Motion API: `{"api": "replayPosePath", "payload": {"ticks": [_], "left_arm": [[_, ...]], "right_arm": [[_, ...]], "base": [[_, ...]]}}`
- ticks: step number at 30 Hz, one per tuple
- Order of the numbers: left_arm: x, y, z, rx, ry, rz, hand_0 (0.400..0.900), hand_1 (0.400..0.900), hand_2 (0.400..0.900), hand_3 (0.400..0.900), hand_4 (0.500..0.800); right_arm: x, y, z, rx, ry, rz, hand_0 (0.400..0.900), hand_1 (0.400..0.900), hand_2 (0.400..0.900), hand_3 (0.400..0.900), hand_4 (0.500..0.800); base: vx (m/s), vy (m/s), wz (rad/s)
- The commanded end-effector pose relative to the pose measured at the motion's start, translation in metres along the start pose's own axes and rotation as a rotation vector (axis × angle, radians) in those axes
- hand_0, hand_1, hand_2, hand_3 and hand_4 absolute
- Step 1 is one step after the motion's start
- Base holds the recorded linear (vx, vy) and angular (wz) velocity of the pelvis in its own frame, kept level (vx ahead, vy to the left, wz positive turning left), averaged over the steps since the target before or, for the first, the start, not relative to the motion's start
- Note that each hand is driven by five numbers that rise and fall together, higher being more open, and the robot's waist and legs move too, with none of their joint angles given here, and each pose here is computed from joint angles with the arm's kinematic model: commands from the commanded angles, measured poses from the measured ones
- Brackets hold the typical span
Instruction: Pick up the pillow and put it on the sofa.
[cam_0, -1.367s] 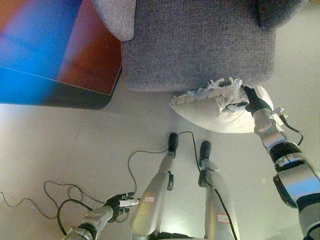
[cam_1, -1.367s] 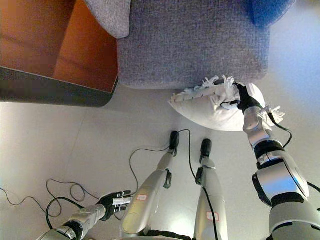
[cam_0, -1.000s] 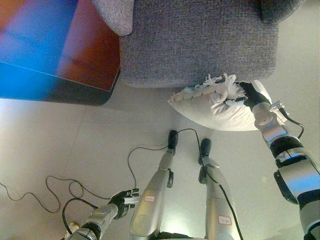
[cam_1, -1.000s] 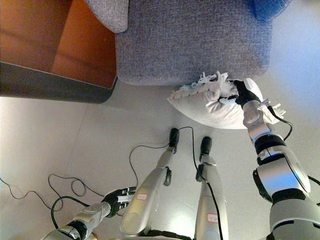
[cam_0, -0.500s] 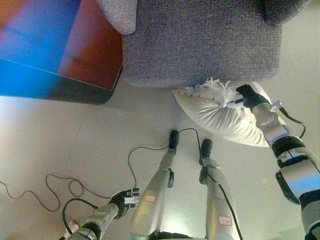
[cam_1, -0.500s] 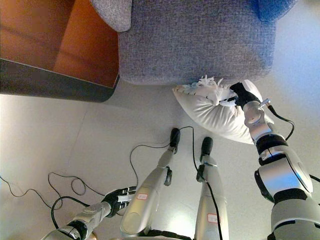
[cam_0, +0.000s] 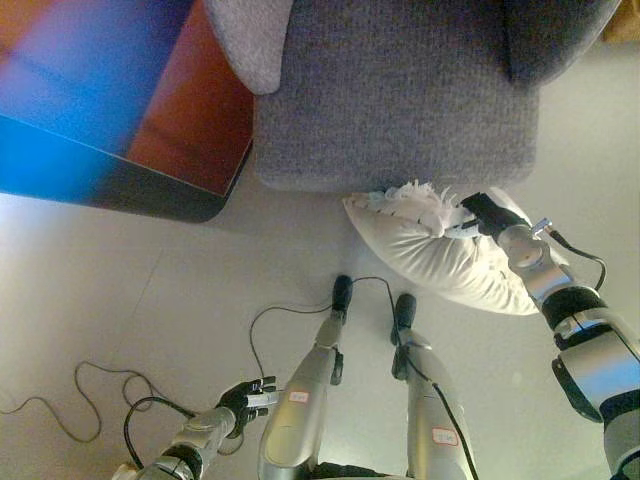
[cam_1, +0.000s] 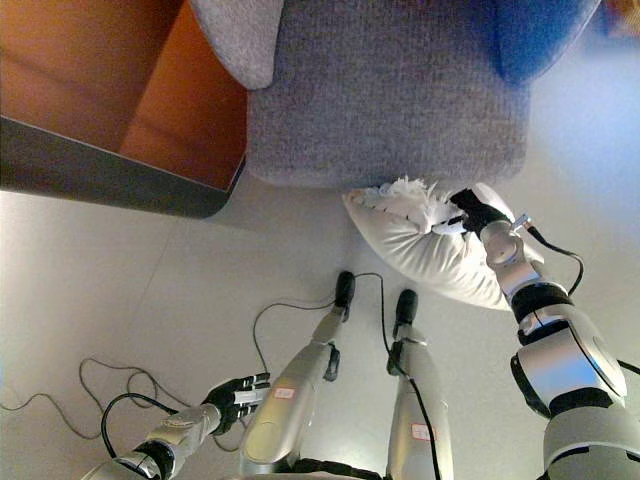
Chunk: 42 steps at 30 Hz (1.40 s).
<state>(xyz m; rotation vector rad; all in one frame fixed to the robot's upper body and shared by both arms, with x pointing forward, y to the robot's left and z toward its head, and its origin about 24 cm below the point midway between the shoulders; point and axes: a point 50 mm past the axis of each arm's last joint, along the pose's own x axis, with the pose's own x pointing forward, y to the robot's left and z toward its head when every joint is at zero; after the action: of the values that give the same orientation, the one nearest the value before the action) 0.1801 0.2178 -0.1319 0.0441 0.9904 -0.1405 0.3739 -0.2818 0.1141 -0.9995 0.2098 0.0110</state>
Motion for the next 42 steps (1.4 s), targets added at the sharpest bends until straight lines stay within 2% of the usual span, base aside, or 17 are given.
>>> {"api": "replayPosePath", "payload": {"ticks": [1, 10, 21, 26, 32, 37, 42], "left_arm": [[-0.017, 0.036, -0.035, 0.016, 0.149, 0.103, 0.900, 0.900, 0.900, 0.900, 0.800], [-0.032, 0.048, -0.066, 0.012, 0.265, 0.111, 0.900, 0.900, 0.900, 0.900, 0.800], [-0.048, 0.043, -0.111, -0.010, 0.438, 0.122, 0.900, 0.900, 0.900, 0.900, 0.800], [-0.058, 0.044, -0.128, -0.002, 0.516, 0.134, 0.900, 0.900, 0.900, 0.900, 0.800], [-0.067, 0.049, -0.139, 0.014, 0.576, 0.146, 0.900, 0.900, 0.900, 0.900, 0.800], [-0.068, 0.045, -0.145, 0.007, 0.598, 0.141, 0.900, 0.900, 0.900, 0.900, 0.800], [-0.068, 0.046, -0.143, 0.006, 0.600, 0.139, 0.900, 0.900, 0.900, 0.900, 0.800]], "right_arm": [[-0.007, -0.050, 0.064, -0.048, -0.343, -0.097, 0.400, 0.400, 0.400, 0.400, 0.500], [-0.027, -0.046, 0.080, -0.059, -0.491, 0.004, 0.400, 0.400, 0.400, 0.400, 0.500], [-0.035, -0.073, 0.082, -0.029, -0.488, 0.042, 0.400, 0.400, 0.400, 0.400, 0.500], [-0.035, -0.110, 0.087, 0.025, -0.438, 0.009, 0.400, 0.400, 0.400, 0.400, 0.500], [-0.032, -0.155, 0.094, 0.066, -0.296, -0.084, 0.400, 0.400, 0.400, 0.400, 0.500], [-0.027, -0.168, 0.085, 0.086, -0.126, -0.096, 0.400, 0.400, 0.400, 0.400, 0.500], [-0.024, -0.178, 0.084, 0.226, -0.051, -0.168, 0.400, 0.400, 0.400, 0.400, 0.500]], "base": [[0.124, -0.025, -0.01], [0.162, -0.020, 0.03], [0.160, -0.007, 0.00], [0.145, -0.008, 0.06], [0.105, -0.020, 0.10], [0.074, 0.031, 0.09], [0.034, 0.019, 0.12]]}}
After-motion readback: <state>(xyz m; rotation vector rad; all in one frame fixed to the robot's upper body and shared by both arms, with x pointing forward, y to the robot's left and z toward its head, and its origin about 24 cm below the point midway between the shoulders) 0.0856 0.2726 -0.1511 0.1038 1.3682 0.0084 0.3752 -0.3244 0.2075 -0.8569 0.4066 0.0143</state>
